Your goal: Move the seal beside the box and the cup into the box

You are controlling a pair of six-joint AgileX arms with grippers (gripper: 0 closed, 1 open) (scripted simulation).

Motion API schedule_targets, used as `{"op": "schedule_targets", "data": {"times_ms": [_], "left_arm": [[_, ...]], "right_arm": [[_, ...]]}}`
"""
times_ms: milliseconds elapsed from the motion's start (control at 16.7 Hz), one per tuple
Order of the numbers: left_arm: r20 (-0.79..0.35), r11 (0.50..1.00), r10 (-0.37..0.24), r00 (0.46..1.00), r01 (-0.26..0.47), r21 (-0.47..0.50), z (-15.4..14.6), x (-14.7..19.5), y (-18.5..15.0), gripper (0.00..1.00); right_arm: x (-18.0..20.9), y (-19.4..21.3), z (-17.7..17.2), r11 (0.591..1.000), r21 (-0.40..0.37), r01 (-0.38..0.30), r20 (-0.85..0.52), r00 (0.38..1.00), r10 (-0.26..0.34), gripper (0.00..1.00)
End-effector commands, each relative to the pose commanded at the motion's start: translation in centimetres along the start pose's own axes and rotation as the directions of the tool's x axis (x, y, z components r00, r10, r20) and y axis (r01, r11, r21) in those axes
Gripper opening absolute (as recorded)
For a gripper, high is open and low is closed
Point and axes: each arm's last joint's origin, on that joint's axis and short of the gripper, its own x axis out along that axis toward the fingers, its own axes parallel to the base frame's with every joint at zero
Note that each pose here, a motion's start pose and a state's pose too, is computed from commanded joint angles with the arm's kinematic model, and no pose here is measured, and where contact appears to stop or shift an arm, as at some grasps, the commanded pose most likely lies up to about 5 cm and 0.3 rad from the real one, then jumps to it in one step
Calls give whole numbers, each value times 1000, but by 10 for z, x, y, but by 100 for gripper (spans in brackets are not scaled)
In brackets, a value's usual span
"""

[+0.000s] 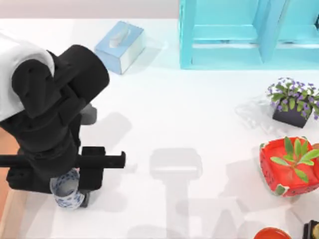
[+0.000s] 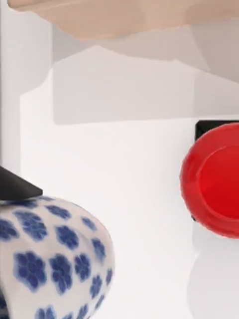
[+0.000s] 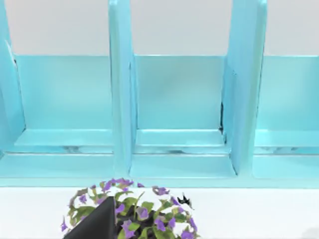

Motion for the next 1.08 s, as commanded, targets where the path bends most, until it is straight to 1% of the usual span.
{"op": "schedule_targets", "data": {"times_ms": [240, 480, 660, 840, 960, 1080], "left_arm": [[3, 1000, 2, 1000, -2, 0, 28, -1, 50, 0], [-3, 1000, 6, 1000, -6, 0, 43, 1, 117, 0], [-10, 1000, 6, 1000, -6, 1, 42, 4, 167, 0], [-15, 1000, 4, 1000, -4, 0, 32, 8, 207, 0], [-16, 1000, 4, 1000, -4, 0, 25, 9, 225, 0], [-15, 1000, 4, 1000, -4, 0, 21, 9, 234, 0]], "right_arm": [[0, 0, 0, 1000, 0, 0, 0, 1000, 0, 100], [0, 0, 0, 1000, 0, 0, 0, 1000, 0, 100], [0, 0, 0, 1000, 0, 0, 0, 1000, 0, 100], [0, 0, 0, 1000, 0, 0, 0, 1000, 0, 100], [0, 0, 0, 1000, 0, 0, 0, 1000, 0, 100], [0, 0, 0, 1000, 0, 0, 0, 1000, 0, 100]]}}
